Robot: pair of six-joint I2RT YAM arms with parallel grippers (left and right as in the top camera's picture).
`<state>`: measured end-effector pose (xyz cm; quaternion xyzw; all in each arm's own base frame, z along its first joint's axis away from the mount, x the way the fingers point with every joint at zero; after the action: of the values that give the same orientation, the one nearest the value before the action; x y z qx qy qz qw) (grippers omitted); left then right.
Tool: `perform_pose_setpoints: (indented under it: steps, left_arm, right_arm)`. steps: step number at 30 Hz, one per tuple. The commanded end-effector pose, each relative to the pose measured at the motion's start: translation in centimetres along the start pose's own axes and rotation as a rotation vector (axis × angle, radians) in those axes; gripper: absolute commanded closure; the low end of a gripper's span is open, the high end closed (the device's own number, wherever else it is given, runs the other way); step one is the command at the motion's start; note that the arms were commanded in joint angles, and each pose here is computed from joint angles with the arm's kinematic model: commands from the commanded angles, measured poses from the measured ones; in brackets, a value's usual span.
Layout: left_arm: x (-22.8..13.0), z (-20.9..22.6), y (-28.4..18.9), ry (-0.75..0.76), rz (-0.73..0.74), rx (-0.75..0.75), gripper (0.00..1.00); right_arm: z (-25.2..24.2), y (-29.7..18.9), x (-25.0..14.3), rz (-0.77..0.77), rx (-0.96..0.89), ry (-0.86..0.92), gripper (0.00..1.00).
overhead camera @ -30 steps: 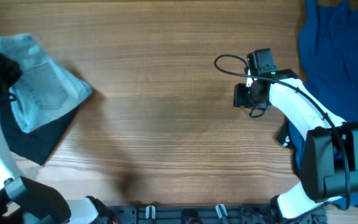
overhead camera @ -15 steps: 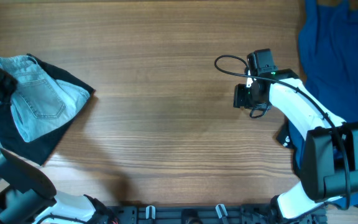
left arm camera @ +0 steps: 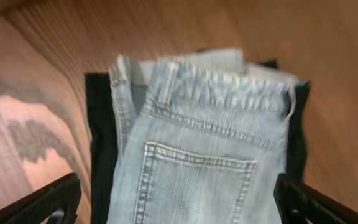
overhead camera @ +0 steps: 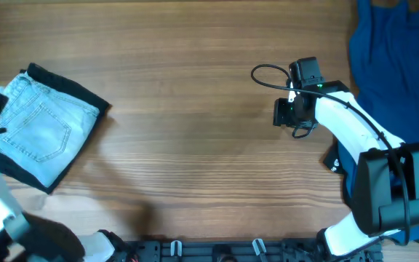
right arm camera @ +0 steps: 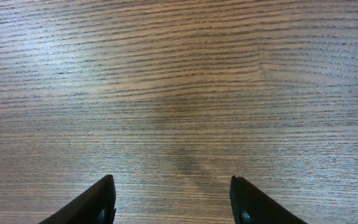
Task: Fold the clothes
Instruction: 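Carry the folded shorts with the left gripper onto the black shirt at left, then open the left gripper and release the shorts on the black shirt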
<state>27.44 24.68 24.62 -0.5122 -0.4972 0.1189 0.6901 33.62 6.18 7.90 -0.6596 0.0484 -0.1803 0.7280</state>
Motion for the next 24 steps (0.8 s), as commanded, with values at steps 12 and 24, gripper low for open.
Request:
perform_pose_setpoints:
  steps: [12,24]
  left_arm:
    - [-5.2,-6.4,5.9,0.078,0.317,-0.194,0.54]
    - [-10.5,-12.4,18.1,0.157,0.441,-0.277,0.32]
  right_arm:
    - [0.0,0.5,-0.6,0.043,0.013,-0.006,0.37]
    - [-0.4,0.4,-1.4,0.084,-0.010,-0.007,0.34]
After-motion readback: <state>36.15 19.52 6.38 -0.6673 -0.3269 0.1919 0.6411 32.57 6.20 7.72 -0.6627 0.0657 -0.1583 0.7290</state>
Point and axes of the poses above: each gripper's point midway between its finger pads, its own y axis out along the fingers, its own z axis along the line the jaws close on, x = y × z, the point moved 5 cm from there along -y, back along the fingers, and after that the axes turned 13 degrees about y, right-handed, at the moved point
